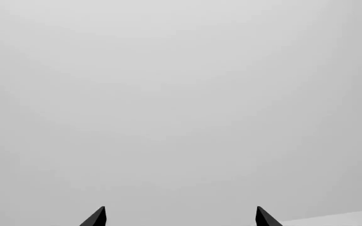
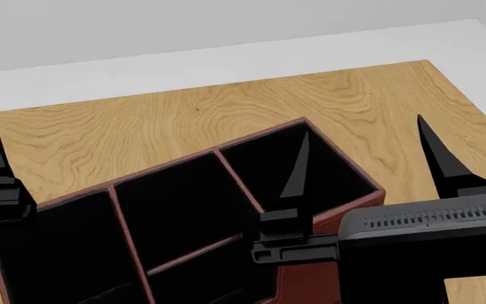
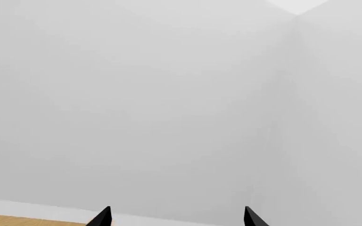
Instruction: Pick up the book and place it in the back compartment of the caddy.
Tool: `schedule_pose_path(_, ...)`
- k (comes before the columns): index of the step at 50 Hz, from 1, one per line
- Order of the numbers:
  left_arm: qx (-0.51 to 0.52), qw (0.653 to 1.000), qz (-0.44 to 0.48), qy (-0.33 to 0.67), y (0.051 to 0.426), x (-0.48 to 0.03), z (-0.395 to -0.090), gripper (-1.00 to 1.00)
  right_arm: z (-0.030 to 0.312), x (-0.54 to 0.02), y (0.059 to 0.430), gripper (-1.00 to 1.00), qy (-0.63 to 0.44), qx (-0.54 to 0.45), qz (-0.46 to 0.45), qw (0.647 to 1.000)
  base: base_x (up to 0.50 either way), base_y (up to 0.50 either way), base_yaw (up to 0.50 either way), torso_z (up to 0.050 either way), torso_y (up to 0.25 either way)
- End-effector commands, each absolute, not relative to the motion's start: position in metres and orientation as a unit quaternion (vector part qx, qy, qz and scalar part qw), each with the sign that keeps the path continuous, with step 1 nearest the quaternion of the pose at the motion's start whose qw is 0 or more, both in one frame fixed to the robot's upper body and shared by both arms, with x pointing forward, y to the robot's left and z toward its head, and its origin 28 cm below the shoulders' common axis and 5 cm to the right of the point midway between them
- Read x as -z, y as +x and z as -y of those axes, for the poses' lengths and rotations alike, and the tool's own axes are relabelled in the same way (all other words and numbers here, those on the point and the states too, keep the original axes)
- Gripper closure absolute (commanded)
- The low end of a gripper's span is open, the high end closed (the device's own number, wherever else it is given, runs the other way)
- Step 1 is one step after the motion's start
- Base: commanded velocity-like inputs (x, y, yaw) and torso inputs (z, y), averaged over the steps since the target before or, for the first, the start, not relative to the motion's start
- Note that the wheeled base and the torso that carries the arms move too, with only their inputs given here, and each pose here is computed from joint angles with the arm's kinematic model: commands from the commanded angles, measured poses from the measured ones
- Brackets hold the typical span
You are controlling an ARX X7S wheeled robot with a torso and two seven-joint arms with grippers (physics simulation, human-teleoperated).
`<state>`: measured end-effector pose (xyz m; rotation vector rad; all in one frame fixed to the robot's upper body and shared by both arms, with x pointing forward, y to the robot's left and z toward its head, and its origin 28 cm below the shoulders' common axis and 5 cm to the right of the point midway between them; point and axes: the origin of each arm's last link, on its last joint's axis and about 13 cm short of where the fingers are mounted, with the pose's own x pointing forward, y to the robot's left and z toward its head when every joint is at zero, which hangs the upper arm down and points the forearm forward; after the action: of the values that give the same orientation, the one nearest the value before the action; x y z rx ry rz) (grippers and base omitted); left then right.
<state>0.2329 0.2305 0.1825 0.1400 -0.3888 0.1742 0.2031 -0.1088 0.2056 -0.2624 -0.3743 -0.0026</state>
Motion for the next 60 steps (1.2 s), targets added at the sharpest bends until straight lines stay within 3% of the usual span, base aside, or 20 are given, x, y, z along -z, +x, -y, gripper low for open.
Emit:
schedule_pose_path(1, -0.085, 0.975, 0.192, 0.069, 0.233, -0.183, -0.230, -1.00, 0.109, -0.206, 0.202, -1.00, -0.126, 0.002, 0.190, 0.974, 0.00, 0.00, 0.00, 0.000, 0.000)
schedule_pose_path(11, -0.078, 0.976, 0.190, 0.065, 0.227, -0.186, -0.234, -1.00, 0.109, -0.206, 0.202, -1.00, -0.126, 0.000, 0.188, 0.974, 0.00, 0.00, 0.00, 0.000, 0.000)
schedule_pose_path(27, -0.109, 0.967, 0.191, 0.128, 0.224, -0.232, -0.272, -1.00, 0.110, -0.206, 0.202, -1.00, -0.124, 0.000, 0.189, 0.974, 0.00, 0.00, 0.00, 0.000, 0.000)
schedule_pose_path(31, -0.090, 0.974, 0.178, 0.106, 0.224, -0.241, -0.280, -1.00, 0.110, -0.206, 0.202, -1.00, -0.123, 0.000, 0.189, 0.974, 0.00, 0.00, 0.00, 0.000, 0.000)
schedule_pose_path(52, -0.082, 0.964, 0.089, 0.238, 0.233, -0.273, -0.367, -1.00, 0.109, -0.206, 0.201, -1.00, -0.128, 0.003, 0.188, 0.974, 0.00, 0.00, 0.00, 0.000, 0.000)
schedule_pose_path(60, -0.090, 0.962, 0.062, 0.252, 0.236, -0.283, -0.385, -1.00, 0.110, -0.206, 0.201, -1.00, -0.127, 0.005, 0.189, 0.974, 0.00, 0.00, 0.00, 0.000, 0.000)
